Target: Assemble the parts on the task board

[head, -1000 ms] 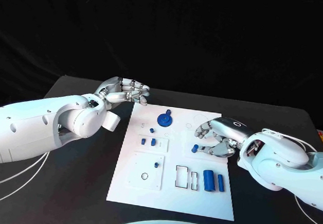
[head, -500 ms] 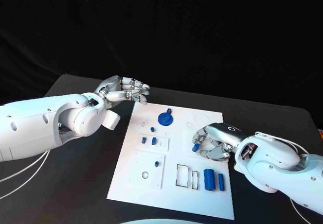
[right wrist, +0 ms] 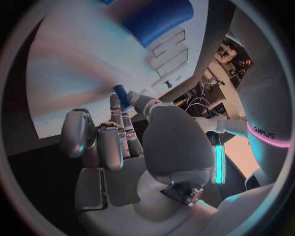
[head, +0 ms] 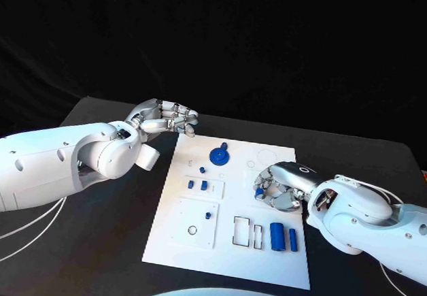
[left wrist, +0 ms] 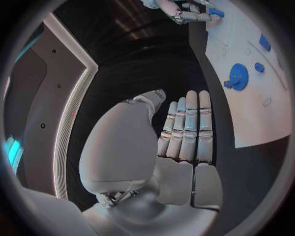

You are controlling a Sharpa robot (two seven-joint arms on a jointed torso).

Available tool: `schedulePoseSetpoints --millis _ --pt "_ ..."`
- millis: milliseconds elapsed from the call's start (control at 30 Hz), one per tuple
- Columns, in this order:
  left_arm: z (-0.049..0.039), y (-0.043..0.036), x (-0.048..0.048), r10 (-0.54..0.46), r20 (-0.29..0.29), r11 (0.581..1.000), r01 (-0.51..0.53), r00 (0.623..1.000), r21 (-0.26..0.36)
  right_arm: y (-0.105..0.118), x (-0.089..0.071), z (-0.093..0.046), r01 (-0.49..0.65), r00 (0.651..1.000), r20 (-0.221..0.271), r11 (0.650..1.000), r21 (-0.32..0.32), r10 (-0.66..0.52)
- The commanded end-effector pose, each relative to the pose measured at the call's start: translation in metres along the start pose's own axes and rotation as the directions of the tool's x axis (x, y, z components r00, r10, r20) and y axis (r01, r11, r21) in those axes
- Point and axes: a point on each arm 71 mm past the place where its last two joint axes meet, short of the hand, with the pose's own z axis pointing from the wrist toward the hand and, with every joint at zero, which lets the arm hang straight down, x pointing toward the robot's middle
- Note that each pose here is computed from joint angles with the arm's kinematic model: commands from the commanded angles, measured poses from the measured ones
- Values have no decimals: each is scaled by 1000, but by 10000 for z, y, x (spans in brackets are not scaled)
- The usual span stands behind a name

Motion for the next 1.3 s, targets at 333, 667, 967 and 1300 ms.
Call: schedulePoseSetpoints --millis 333,667,967,1300 --pt "4 -7 20 -12 -23 1000 12 1000 4 53 -64 -51 -3 995 102 1000 -4 3" --pt "23 -1 17 -12 -22 1000 12 1000 3 346 -229 -156 -51 985 160 994 -100 67" --pt "48 4 42 -13 -29 1000 14 999 4 795 -155 -21 -90 983 137 968 -234 125" --pt "69 5 77 -16 -37 1000 16 999 5 1154 197 122 -145 982 64 931 -334 176"
